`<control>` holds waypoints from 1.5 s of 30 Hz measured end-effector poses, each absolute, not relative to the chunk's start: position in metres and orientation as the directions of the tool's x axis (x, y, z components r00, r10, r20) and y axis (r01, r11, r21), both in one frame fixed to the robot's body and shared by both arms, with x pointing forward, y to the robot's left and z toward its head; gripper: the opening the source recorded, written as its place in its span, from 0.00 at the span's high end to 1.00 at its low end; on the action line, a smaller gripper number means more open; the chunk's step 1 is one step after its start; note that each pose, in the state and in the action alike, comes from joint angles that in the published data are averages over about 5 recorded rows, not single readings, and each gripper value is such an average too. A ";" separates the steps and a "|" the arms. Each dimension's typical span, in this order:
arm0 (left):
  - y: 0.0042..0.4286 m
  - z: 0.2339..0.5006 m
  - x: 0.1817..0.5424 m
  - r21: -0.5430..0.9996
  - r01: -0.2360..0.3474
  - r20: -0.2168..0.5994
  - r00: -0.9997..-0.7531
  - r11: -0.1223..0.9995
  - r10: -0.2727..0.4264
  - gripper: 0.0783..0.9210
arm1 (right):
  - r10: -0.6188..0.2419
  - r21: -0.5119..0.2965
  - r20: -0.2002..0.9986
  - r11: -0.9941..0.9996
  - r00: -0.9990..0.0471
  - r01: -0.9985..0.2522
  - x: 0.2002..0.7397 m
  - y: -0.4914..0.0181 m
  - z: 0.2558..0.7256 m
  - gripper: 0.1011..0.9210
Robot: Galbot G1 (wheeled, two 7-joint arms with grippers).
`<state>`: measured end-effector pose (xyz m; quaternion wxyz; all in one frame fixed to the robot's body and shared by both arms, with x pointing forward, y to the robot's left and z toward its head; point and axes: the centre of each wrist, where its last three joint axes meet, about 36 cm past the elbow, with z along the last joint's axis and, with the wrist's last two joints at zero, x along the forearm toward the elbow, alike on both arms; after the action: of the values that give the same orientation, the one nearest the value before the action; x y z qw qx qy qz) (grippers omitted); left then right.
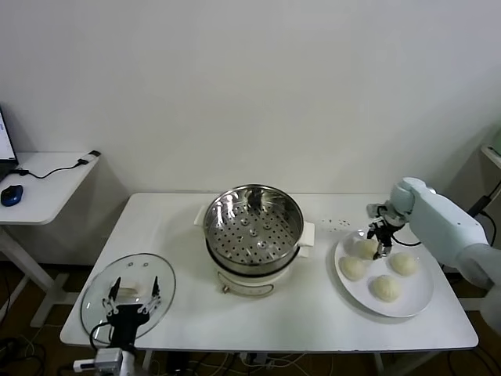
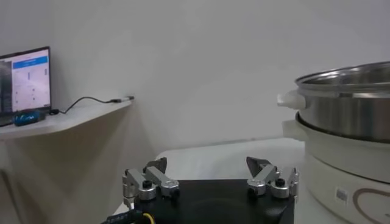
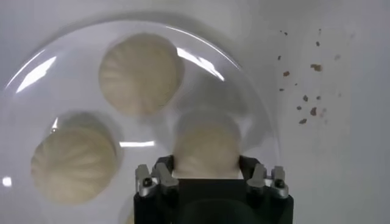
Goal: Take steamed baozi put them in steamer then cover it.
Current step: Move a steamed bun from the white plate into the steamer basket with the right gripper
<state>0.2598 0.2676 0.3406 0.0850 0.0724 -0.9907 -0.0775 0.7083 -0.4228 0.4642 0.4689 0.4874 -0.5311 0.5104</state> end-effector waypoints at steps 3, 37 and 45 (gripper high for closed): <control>0.268 0.341 0.259 0.167 -0.131 0.158 -0.975 0.977 -0.157 0.12 | -0.049 -0.093 0.995 -0.024 -0.092 -0.995 0.712 -0.418 0.477 0.30; 0.264 0.344 0.255 0.175 -0.141 0.174 -0.970 0.974 -0.172 0.12 | -0.069 -0.135 0.955 -0.968 -0.290 -0.213 0.724 -0.068 0.695 0.30; 0.262 0.348 0.254 0.177 -0.140 0.171 -0.971 0.974 -0.170 0.12 | -0.041 -0.054 0.952 -0.998 -0.304 -0.034 0.710 -0.021 0.649 0.30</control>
<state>0.2544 0.2624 0.3479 0.0927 0.0783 -0.9892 -0.0821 0.7102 -0.0209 0.6492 -0.0022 0.5898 -0.0318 0.8069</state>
